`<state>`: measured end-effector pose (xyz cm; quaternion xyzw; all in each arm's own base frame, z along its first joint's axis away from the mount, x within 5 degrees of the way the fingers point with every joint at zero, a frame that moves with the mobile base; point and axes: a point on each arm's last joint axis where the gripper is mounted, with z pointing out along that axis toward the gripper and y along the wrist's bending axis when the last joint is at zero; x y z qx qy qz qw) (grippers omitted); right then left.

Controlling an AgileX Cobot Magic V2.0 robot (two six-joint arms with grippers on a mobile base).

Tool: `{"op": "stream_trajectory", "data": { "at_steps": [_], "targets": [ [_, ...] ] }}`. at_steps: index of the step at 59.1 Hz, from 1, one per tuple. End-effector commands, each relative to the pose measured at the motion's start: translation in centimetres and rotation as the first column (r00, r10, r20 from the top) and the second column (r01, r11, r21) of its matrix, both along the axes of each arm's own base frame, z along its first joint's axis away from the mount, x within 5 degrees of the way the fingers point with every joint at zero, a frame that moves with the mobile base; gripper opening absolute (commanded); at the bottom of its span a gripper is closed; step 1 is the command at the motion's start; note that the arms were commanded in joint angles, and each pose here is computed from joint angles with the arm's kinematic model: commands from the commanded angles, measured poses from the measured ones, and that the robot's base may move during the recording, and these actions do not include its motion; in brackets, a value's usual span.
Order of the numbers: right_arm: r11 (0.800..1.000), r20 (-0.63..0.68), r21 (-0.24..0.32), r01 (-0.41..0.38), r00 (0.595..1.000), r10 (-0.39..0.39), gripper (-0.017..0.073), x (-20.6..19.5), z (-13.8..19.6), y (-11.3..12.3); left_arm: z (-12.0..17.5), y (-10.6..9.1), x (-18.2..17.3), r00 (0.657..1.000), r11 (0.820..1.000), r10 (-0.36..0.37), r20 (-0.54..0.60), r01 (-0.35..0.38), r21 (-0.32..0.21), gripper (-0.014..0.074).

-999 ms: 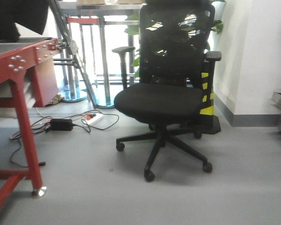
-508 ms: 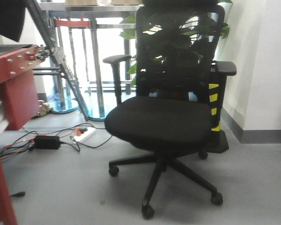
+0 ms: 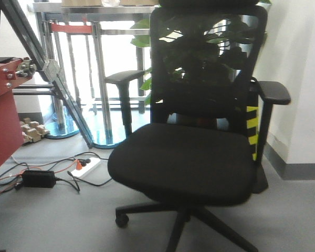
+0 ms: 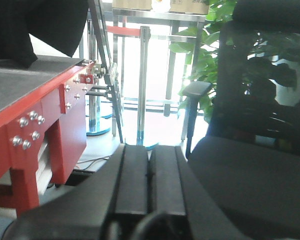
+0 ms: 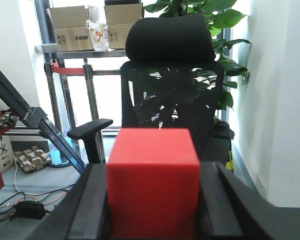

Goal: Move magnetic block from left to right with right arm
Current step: 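Drive past the black office chair toward the other table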

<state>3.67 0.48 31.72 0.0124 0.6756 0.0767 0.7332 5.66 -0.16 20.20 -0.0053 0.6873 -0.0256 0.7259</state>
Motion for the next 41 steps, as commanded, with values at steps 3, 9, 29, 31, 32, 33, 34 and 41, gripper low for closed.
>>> {"op": "stream_trajectory", "data": {
  "at_steps": [3,9,29,31,32,33,34,41],
  "targets": [
    [1.000,0.106,0.005,0.013,0.994,-0.014,0.0130,-0.23,1.62,-0.11,0.54,-0.03,-0.12,0.996,1.000,-0.005,0.090,0.006,-0.007,-0.0116],
    [1.000,0.106,0.005,0.013,0.994,-0.014,0.0130,-0.23,1.62,-0.11,0.54,-0.03,-0.12,0.996,1.000,-0.005,0.090,0.006,-0.007,-0.0116],
    [1.000,0.106,0.005,0.013,0.994,-0.014,0.0130,-0.23,1.62,-0.11,0.54,-0.03,-0.12,0.996,1.000,-0.005,0.090,0.006,-0.007,-0.0116],
    [1.000,0.106,0.005,0.013,0.994,-0.014,0.0130,-0.23,1.62,-0.11,0.54,-0.03,-0.12,0.996,1.000,-0.005,0.090,0.006,-0.007,-0.0116],
    [1.000,0.106,0.005,0.013,0.994,-0.014,0.0130,-0.23,1.62,-0.11,0.54,-0.03,-0.12,0.996,1.000,-0.005,0.090,0.006,-0.007,-0.0115],
    [1.000,0.106,0.005,0.013,0.994,-0.014,0.0130,-0.23,1.62,-0.11,0.54,-0.03,-0.12,0.996,1.000,-0.005,0.090,0.006,-0.007,-0.0116],
    [1.000,0.106,0.005,0.013,0.994,-0.014,0.0130,-0.23,1.62,-0.11,0.54,-0.03,-0.12,0.996,1.000,-0.005,0.090,0.006,-0.007,-0.0116],
    [1.000,0.106,0.005,0.013,0.994,-0.014,0.0130,-0.23,1.62,-0.11,0.54,-0.03,-0.12,0.996,1.000,-0.005,0.090,0.006,-0.007,-0.0116]
  ]
}}
